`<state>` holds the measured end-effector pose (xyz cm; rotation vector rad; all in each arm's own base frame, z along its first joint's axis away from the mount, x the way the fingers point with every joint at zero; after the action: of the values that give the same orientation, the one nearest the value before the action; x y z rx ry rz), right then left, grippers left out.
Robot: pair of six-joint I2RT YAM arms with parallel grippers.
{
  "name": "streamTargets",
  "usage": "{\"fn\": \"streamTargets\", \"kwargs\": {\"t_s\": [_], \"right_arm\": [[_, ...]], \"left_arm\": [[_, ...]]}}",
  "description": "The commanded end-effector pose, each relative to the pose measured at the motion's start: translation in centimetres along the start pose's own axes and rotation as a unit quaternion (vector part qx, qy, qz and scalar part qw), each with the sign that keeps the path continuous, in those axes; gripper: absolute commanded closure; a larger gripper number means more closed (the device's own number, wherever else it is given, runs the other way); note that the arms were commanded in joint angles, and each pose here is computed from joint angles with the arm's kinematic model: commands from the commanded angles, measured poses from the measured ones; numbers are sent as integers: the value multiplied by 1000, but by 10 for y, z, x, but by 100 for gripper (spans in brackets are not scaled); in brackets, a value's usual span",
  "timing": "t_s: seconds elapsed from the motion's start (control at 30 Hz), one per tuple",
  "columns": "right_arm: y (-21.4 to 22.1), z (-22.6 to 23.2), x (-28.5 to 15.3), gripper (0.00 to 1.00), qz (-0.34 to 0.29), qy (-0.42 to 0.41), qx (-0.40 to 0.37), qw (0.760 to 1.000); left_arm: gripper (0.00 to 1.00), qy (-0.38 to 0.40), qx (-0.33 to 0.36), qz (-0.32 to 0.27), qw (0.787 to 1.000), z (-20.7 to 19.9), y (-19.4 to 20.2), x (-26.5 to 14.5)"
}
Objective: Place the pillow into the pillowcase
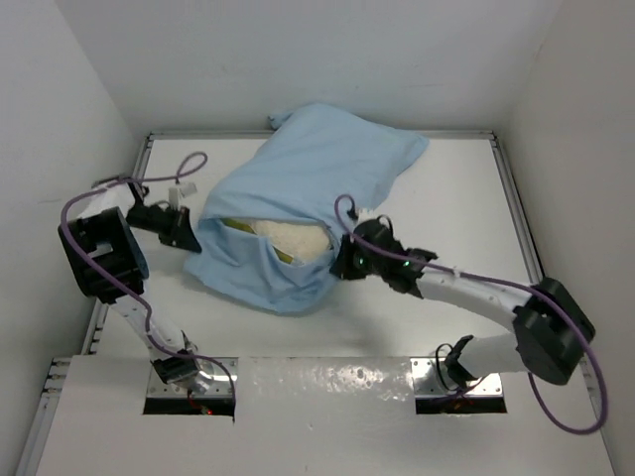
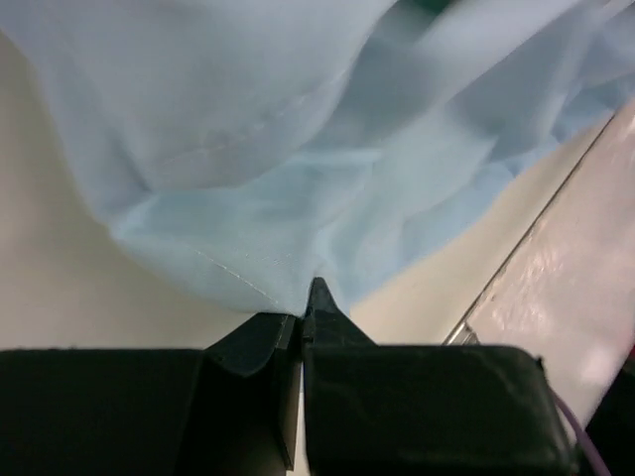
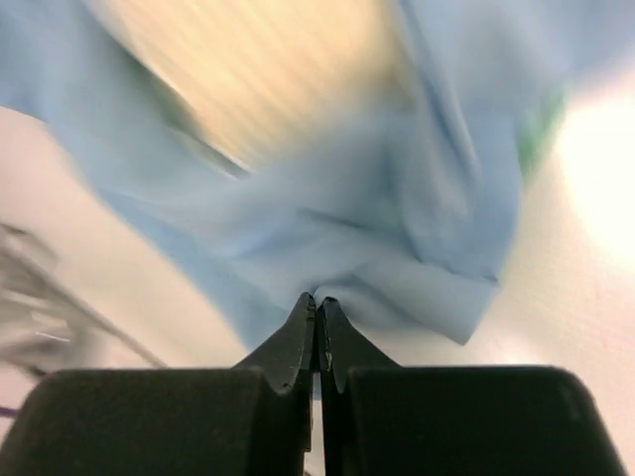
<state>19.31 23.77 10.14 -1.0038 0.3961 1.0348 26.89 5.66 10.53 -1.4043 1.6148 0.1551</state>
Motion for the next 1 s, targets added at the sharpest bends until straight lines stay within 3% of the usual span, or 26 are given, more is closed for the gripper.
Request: {"fn": "streamTargets", "kwargs": {"t_s": [0.0,0.07,0.1,0.17,0.2,0.23,0.27,0.3,0.33,0.37,0.4,0.5,0.57,0.73,0.93,0.97], "right_arm": [[-125,98,-79,100,-179,-163,13,970],[-171,122,-123,100,-247,-195,-7,949],[-208,140,-166,100,-297,-211,-16,931],[-244,155,-208,100,-367,-193,-65,908],[-269,178,-265,100,-420,-209,-83,879],[-280,186,-289,100,-449,-202,-113,863],[-290,193,-310,100,-472,-199,-123,850],[-303,205,-347,100,-512,-205,-126,825],[-307,208,-364,100,-532,-205,-133,811],[-313,210,-386,100,-562,-199,-139,791],[-314,209,-396,100,-576,-195,-137,782],[-309,205,-423,100,-609,-194,-138,757],[-306,203,-428,100,-613,-199,-135,752],[-298,198,-428,100,-601,-195,-140,762],[-291,201,-350,100,-493,-189,-209,823],[-283,212,-314,84,-428,-212,-257,840]], "left_arm": [[100,-62,121,-165,977,-53,-89,-94],[100,-104,167,-211,958,-77,-124,-135],[100,-149,207,-249,934,-103,-157,-179],[100,-197,250,-303,898,-124,-194,-226],[100,-235,264,-361,863,-165,-215,-272],[100,-252,276,-397,838,-188,-221,-295],[100,-285,374,-444,763,-219,-242,-335],[100,-242,284,-501,781,-216,-235,-347],[100,-233,311,-536,749,-261,-228,-360],[100,-238,373,-574,689,-281,-226,-381],[100,-252,400,-574,669,-299,-227,-388],[100,-269,414,-571,656,-332,-234,-404],[100,-266,425,-579,643,-339,-232,-403],[100,-285,443,-576,625,-360,-226,-401],[100,-286,487,-563,604,-374,-224,-397],[100,-274,488,-562,609,-374,-225,-393]]}}
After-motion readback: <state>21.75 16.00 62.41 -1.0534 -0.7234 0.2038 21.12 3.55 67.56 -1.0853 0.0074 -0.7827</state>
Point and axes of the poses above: each gripper's point midway between its finger pads, its own x axis out along the fingers, its own z axis along the line the jaws close on, y = z × x, the point moved 6 cm from there along -x, back along the fingers, and after that the axes turned 8 degrees about x, right-handed, at the moved point
